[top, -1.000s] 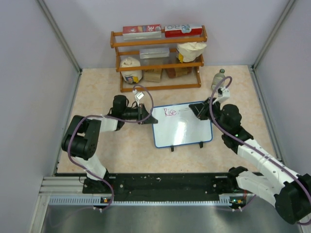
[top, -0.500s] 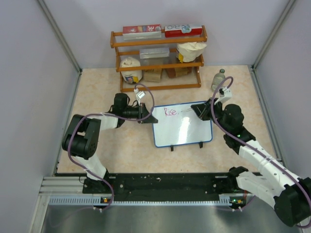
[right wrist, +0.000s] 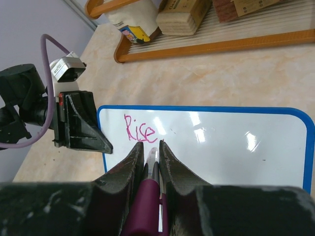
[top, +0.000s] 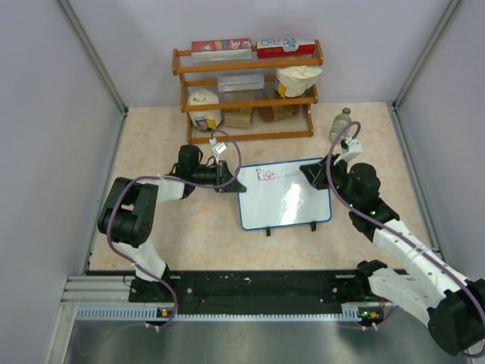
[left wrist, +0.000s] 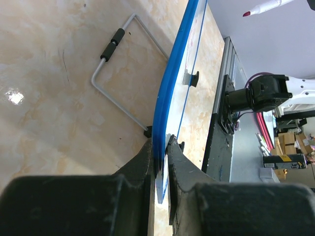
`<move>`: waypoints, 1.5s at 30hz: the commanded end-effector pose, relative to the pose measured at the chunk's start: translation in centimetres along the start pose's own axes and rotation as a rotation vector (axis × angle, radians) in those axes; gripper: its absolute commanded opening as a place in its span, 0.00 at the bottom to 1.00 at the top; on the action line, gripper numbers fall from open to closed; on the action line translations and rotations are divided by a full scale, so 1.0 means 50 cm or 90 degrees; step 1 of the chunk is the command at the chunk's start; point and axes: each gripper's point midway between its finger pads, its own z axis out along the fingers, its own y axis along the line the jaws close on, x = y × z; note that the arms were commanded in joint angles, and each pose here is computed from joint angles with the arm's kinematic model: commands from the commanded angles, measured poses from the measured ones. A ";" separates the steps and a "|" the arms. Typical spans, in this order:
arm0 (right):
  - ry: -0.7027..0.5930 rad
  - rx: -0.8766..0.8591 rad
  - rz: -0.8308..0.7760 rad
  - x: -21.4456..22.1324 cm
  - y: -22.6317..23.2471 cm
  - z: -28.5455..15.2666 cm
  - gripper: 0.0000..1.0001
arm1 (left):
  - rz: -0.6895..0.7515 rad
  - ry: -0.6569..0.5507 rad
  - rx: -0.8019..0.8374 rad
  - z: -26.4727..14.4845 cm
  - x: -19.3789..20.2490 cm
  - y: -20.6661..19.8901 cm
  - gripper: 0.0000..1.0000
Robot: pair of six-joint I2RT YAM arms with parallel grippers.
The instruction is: Write a sentence on the whiteboard
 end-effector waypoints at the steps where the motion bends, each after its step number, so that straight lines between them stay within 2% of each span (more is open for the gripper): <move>1: -0.041 0.000 -0.027 -0.043 0.006 -0.009 0.00 | 0.000 0.005 -0.064 0.007 0.019 0.055 0.00; 22: -0.037 0.001 -0.030 -0.043 0.006 -0.008 0.00 | 0.012 0.002 -0.060 0.005 0.021 0.052 0.00; 45: -0.047 0.035 -0.050 -0.051 -0.017 0.005 0.00 | 0.024 0.033 -0.073 0.002 0.031 0.062 0.00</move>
